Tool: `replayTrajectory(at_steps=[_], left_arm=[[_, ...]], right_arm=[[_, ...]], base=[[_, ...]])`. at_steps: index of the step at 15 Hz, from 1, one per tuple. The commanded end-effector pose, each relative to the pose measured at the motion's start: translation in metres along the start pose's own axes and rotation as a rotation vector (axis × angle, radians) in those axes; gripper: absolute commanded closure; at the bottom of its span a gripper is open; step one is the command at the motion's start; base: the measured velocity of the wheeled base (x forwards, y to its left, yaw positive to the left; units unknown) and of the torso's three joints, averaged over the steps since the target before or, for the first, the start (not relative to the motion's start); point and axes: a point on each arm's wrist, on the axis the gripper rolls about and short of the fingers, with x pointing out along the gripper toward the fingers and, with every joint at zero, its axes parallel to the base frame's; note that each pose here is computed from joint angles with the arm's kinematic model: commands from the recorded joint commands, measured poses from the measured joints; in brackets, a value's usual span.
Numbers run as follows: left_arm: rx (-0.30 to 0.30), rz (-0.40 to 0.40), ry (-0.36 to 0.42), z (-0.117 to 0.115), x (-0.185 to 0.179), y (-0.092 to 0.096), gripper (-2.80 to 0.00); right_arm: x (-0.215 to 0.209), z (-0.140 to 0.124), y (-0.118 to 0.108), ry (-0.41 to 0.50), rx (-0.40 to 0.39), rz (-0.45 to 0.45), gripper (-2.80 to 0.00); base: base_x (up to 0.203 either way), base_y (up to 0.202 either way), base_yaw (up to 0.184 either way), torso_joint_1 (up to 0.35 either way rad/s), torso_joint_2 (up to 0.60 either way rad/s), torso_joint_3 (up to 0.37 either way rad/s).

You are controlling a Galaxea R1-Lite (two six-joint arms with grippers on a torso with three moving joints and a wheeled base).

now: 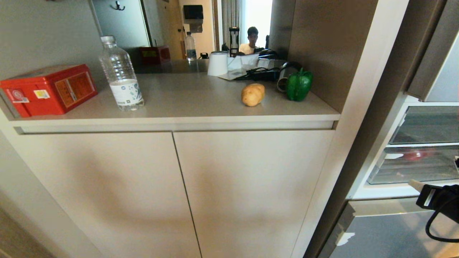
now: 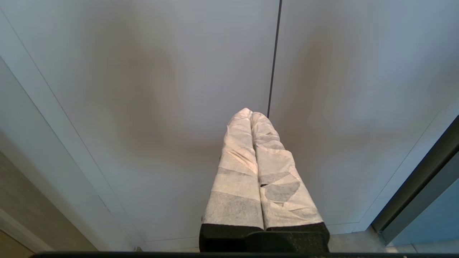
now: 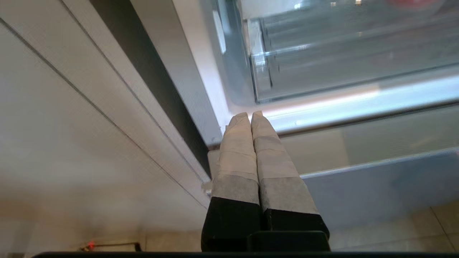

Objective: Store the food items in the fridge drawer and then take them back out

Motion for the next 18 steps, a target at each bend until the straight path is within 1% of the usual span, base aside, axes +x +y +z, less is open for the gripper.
replayTrajectory(at_steps=[1,3,7,10,11,13,18], left_arm=[[0.0,0.0,0.01,-0.003,0.001,0.0,0.0],[0.0,0.0,0.01,-0.003,0.001,0.0,0.0],[0.0,0.0,0.01,-0.003,0.001,0.0,0.0],[0.0,0.0,0.01,-0.003,0.001,0.0,0.0],[0.0,0.0,0.01,-0.003,0.001,0.0,0.0],[0.0,0.001,0.01,-0.003,0.001,0.0,0.0],[0.0,0.0,0.01,-0.003,0.001,0.0,0.0]], right_arm=[[0.008,-0.003,-0.003,-0.011,-0.005,0.012,0.0],[0.012,-0.004,-0.003,-0.054,-0.024,0.068,0.0],[0.012,-0.004,-0.003,-0.067,-0.029,0.075,0.0],[0.019,-0.006,-0.005,-0.073,-0.033,0.093,0.0],[0.02,-0.003,-0.005,-0.098,-0.052,0.114,0.0],[0.021,-0.002,-0.005,-0.11,-0.121,0.127,0.0],[0.027,0.003,-0.007,-0.135,-0.148,0.124,0.0]], base=[[0.0,0.0,0.0,0.0,0.0,0.0],[0.0,0.0,0.0,0.0,0.0,0.0],[0.0,0.0,0.0,0.0,0.0,0.0],[0.0,0.0,0.0,0.0,0.0,0.0],[0.0,0.0,0.0,0.0,0.0,0.0],[0.0,0.0,0.0,0.0,0.0,0.0],[0.0,0.0,0.0,0.0,0.0,0.0]])
